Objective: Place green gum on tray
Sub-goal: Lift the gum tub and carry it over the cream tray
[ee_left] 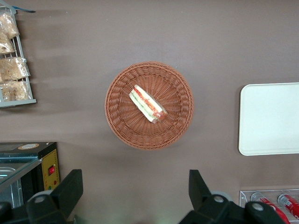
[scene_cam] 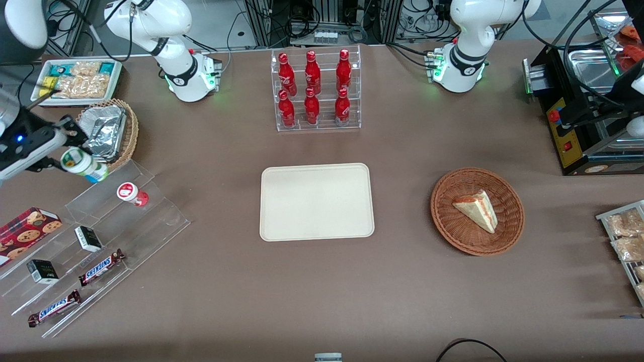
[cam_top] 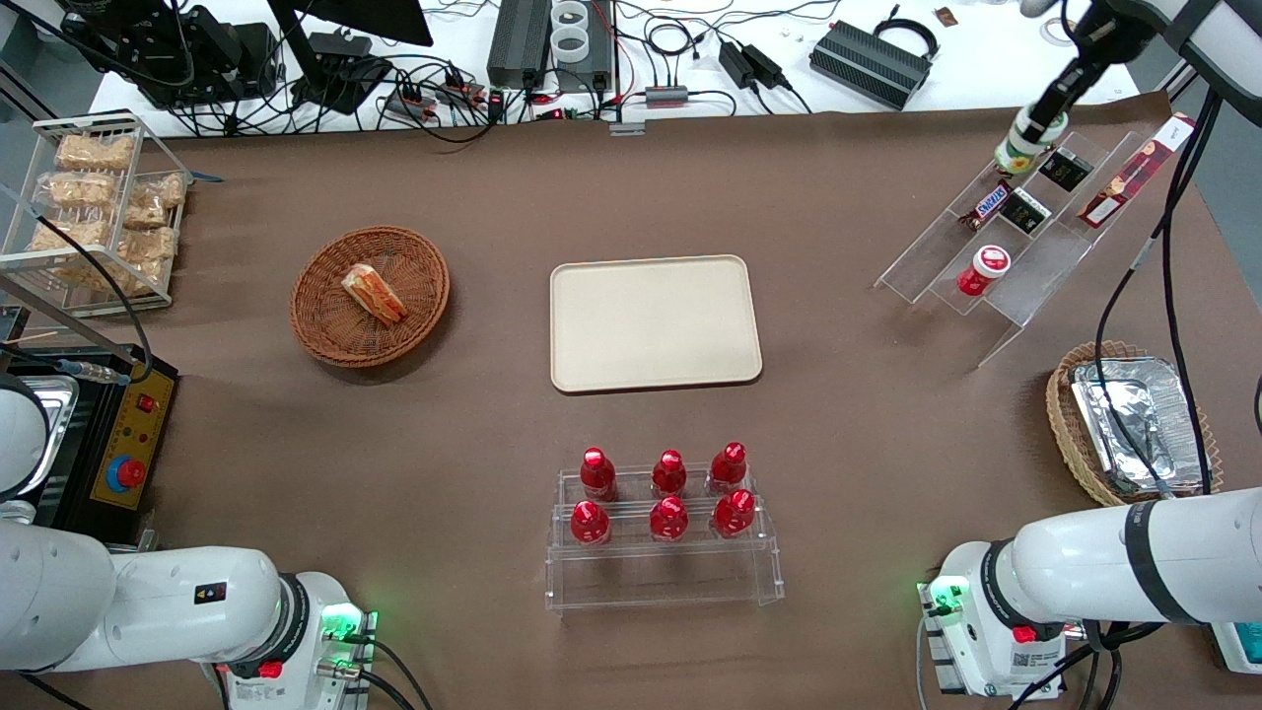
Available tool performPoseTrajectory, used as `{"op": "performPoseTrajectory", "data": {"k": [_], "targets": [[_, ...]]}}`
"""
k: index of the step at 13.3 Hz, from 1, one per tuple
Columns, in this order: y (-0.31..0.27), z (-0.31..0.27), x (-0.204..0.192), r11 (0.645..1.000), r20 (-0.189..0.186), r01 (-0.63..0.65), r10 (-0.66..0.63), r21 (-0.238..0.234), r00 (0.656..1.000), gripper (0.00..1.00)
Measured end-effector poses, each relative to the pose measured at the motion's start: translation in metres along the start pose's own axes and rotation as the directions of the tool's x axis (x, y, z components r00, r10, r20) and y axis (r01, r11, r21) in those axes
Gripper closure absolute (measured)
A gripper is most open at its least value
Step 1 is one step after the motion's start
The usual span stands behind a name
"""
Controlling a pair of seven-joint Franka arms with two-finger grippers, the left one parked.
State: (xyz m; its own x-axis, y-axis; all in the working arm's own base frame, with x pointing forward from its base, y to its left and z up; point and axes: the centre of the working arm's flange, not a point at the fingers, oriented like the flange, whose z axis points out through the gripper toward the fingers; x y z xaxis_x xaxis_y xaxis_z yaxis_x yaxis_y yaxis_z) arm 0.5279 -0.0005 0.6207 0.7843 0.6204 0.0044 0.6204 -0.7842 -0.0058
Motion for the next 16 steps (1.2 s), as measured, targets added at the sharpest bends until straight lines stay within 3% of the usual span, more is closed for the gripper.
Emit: {"op": "performPoseTrajectory", "data": {"k": [7,12,16], "targets": [[-0.129,-0.012,0.071,0.982,0.026,-0.187,0.187,0.01,0.982,0.41],[-0.219,0.023,0.122,0.921,0.08,-0.383,0.378,0.065,0.922,0.41],[-0.274,0.069,0.169,0.876,0.076,-0.477,0.472,0.07,0.878,0.41]]}}
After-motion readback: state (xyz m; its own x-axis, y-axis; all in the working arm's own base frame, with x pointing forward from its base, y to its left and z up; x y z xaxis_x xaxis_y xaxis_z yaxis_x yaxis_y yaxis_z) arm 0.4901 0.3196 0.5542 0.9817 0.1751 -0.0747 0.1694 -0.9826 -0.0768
